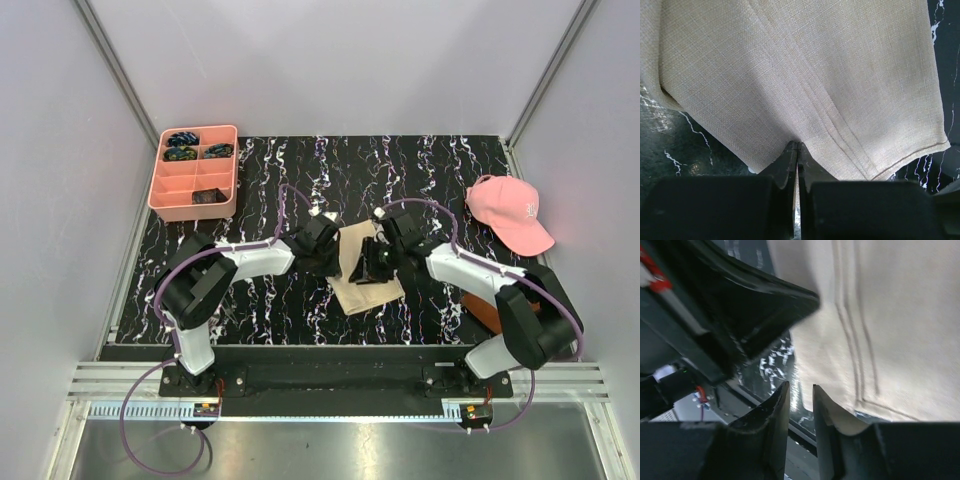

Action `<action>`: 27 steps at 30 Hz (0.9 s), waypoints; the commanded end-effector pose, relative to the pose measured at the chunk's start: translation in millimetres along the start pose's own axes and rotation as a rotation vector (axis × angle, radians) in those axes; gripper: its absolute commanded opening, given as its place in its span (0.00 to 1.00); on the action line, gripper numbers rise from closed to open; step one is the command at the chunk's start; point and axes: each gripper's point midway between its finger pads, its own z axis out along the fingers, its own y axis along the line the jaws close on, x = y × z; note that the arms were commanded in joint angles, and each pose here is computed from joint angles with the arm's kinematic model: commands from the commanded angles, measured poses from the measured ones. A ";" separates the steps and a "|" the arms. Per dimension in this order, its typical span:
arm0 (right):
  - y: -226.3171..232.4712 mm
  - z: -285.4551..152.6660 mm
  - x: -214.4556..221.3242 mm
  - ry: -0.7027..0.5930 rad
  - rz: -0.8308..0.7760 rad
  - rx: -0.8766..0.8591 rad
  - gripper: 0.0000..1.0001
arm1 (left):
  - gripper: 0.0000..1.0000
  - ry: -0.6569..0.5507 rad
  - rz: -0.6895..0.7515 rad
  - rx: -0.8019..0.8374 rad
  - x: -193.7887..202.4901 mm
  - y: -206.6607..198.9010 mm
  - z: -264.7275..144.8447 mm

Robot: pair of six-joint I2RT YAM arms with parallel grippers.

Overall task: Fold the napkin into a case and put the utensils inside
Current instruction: Fold the lower triangle-folded napkin at the center of the board.

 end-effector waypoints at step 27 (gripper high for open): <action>-20.5 40.5 111.6 0.252 0.181 -0.257 0.00 | 0.00 0.042 -0.024 0.019 1.0 18.0 3.9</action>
